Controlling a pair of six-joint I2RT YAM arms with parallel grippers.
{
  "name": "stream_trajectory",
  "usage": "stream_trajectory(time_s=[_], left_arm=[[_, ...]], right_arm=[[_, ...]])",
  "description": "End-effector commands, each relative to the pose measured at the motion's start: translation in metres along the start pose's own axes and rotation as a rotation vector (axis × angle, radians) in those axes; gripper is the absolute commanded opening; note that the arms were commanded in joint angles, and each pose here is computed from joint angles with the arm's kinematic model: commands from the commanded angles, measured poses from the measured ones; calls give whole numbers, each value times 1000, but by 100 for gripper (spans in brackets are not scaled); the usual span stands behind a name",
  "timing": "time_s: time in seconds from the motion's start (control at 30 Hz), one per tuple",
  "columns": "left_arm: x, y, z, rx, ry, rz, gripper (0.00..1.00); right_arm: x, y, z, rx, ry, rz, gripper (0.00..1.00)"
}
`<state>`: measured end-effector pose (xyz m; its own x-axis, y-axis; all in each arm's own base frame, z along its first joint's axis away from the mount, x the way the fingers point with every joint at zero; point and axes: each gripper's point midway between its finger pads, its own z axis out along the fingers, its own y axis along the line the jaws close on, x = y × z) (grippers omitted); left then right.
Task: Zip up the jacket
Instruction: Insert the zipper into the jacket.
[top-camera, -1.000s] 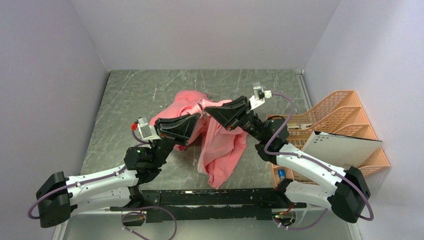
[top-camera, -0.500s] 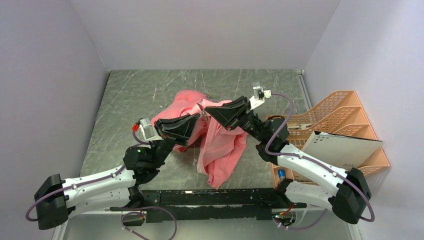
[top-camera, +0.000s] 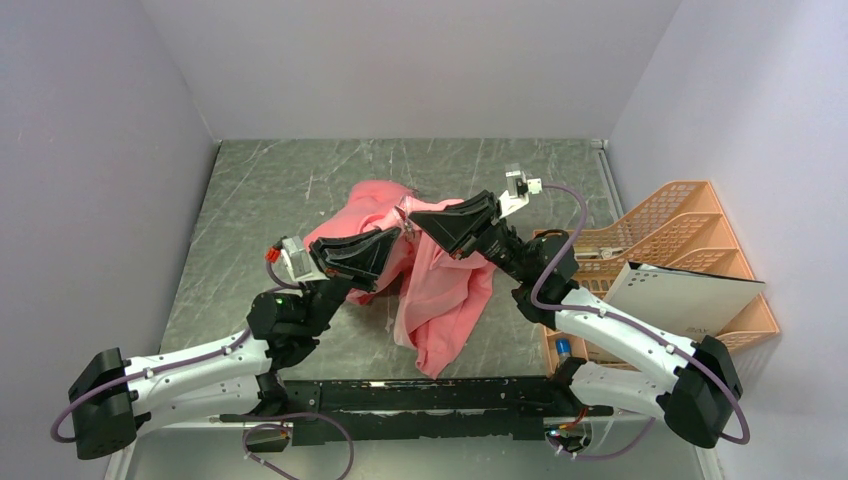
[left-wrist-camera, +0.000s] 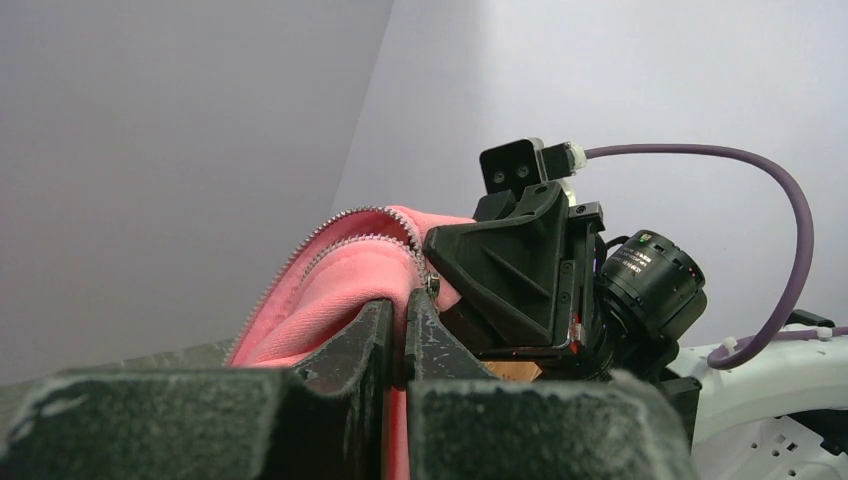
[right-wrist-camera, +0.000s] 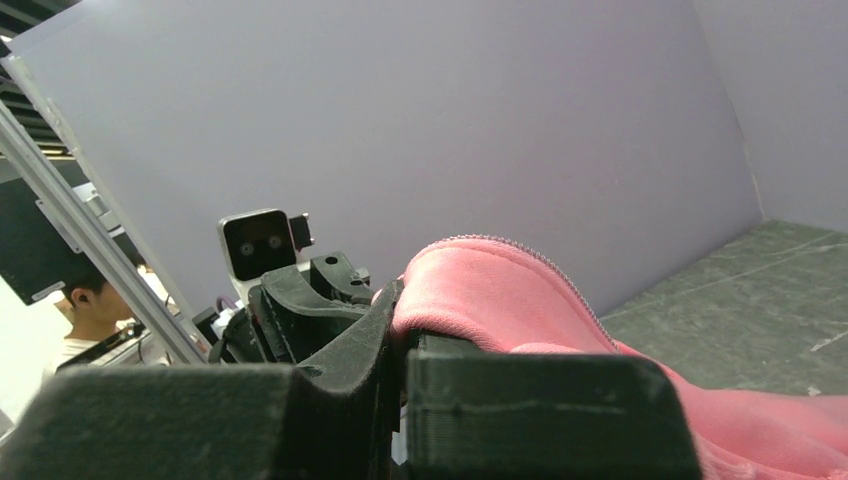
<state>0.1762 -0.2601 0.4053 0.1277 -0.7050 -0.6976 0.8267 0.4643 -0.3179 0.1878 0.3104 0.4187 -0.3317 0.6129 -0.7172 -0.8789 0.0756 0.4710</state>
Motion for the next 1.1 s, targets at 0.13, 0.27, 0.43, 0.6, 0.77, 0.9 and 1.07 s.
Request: stream_trajectory(time_s=[0.13,0.27,0.43,0.6,0.77,0.9,1.07], left_arm=[[-20,-1,4,-10,-61,20,5],[-32,3,4,-37,-115,-3,5],[-39,4,5,-49,-148,-35,5],[-47,1,6,-43,-170,-44,5],[-48,-2,8,-28,-173,-51,5],[-48,-7,10,-1,-173,-60,5],[-47,-14,11,33,-173,-84,5]], right_arm=[[-34,28,6,-63,-93,-25,0],[-34,28,5,-65,-94,-20,0],[-33,28,5,-67,-90,-15,0],[-30,26,5,-63,-83,-6,0],[-26,24,6,-60,-70,5,0],[-24,23,8,-62,-59,9,0],[-22,21,9,-55,-53,11,0]])
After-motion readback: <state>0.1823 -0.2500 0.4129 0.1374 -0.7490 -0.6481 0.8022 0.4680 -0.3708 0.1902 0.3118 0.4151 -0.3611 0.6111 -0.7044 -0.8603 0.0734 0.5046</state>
